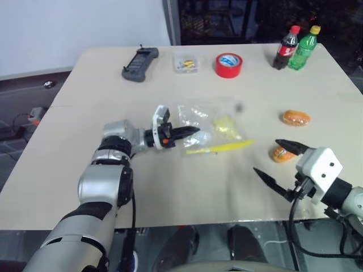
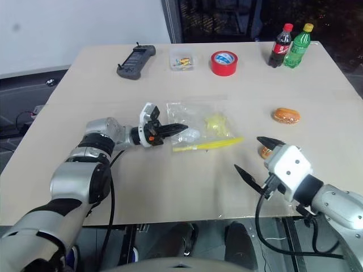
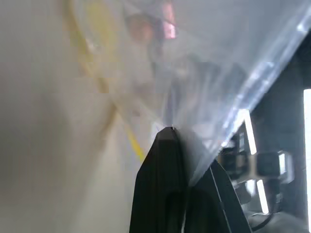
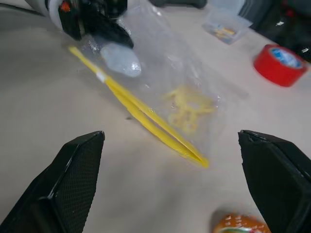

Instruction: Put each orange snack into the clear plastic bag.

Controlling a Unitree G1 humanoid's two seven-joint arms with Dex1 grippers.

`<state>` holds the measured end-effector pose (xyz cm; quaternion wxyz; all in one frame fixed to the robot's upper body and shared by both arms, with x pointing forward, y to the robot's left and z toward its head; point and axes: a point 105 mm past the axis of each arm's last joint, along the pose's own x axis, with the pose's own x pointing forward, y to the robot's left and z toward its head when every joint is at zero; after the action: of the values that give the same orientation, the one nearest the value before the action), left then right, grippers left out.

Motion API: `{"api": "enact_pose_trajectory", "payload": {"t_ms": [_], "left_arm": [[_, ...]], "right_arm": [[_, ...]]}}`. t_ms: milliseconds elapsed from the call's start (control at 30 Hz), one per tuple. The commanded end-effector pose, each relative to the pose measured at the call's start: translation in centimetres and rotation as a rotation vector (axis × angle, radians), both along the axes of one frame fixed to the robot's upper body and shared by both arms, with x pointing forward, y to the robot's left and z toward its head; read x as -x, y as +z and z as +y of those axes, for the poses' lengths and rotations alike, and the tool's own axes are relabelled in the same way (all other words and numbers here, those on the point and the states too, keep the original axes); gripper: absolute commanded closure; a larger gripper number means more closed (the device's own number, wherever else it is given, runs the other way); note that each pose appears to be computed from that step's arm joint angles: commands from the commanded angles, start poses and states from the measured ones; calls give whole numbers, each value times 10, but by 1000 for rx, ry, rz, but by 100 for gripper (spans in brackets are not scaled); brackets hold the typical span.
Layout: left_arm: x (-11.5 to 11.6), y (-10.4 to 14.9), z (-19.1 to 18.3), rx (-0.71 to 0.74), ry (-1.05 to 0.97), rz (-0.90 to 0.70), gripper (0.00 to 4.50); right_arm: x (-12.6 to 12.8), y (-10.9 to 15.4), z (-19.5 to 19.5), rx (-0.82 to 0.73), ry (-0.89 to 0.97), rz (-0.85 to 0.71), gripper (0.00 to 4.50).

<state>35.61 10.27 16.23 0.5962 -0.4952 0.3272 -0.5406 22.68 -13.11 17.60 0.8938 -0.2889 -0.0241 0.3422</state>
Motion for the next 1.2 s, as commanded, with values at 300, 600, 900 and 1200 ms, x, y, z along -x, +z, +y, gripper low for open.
{"api": "enact_pose_trajectory", "payload": {"t_ms": [300, 600, 900, 1200], "left_arm": [[20, 52, -18, 116, -17, -131, 443], [24, 66, -5, 120, 41, -181, 450], [20, 68, 7, -86, 272, -360, 399], [38, 65, 26, -966, 486, -1570, 205]], "right_arm": [[-85, -14, 51, 101, -82, -302, 0], [-109, 11, 43, -38, -134, -367, 306], [-128, 33, 36, -72, -117, -380, 450], [-177, 53, 27, 58, -144, -266, 450]]}}
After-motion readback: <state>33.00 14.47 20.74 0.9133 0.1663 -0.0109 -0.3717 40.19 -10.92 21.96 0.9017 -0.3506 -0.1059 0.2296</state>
